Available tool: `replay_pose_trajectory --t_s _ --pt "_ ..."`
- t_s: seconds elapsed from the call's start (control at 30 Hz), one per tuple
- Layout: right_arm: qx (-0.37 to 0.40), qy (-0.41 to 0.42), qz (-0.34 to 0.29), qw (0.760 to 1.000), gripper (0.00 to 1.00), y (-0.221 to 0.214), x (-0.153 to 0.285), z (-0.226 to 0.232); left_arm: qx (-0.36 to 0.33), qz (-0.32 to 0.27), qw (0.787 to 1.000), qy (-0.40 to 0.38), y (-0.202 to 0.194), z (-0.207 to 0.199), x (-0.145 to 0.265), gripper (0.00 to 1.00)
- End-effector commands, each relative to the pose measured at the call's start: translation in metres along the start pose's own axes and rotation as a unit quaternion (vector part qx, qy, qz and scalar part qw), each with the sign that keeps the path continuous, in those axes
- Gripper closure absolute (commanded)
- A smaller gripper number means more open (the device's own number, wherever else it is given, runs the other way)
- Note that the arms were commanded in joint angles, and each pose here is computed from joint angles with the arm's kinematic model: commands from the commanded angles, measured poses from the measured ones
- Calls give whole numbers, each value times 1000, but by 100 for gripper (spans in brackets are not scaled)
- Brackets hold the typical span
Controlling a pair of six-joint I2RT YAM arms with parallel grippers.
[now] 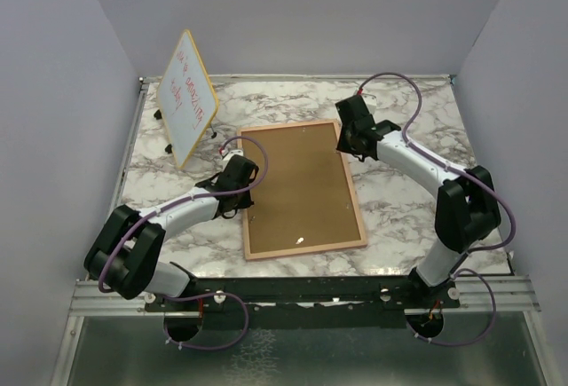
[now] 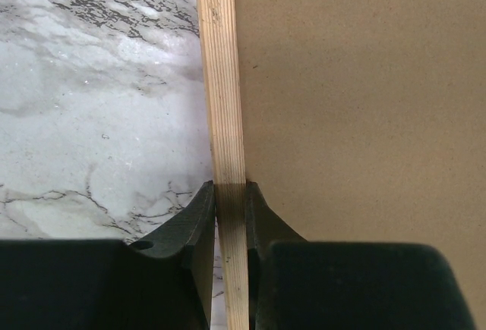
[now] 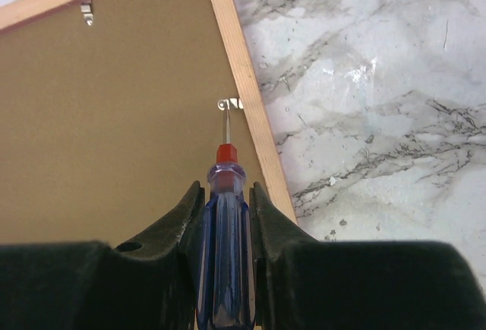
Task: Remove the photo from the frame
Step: Release the photo frame item from the photo frame.
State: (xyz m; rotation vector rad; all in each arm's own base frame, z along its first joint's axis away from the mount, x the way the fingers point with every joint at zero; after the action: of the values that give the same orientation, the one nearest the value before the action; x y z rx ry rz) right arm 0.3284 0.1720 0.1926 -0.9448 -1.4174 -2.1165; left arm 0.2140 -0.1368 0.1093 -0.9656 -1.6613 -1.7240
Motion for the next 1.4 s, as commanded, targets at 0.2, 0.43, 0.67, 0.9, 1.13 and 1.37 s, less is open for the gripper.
replay_pose_trajectory --t_s 0.2,0.43,0.67,0.9,1.13,1.37 --pt "13 -2 -15 1000 99 14 -13 12 -23 27 999 -7 -11 3 -4 100" --pt "21 -31 -3 999 99 6 -20 4 -23 19 999 -13 -10 3 -3 100" --pt "22 -37 -12 999 99 10 -15 3 -23 17 999 -14 -10 3 -3 100" --pt "33 -34 9 999 99 1 -11 -5 -22 16 1000 -10 -10 4 -2 100" --pt "39 -36 15 999 99 -2 -1 -13 -24 16 1000 -10 -9 4 -2 100" --pt "42 -36 24 998 99 -6 1 -16 -23 15 1000 -13 -9 3 -1 100"
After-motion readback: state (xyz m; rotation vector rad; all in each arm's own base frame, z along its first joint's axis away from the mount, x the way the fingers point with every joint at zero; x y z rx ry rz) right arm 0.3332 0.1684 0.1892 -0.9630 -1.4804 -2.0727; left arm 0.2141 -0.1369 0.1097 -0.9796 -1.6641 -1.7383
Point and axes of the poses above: each gripper's point midway between its finger pads, its own x axis back along the fingers, its own z axis along the line the jaws close on, y = z × x, the point moved 10 cm from there along x, back along the fingers, and after that the axes turned 12 degrees about -x, right-handed, at the moved point
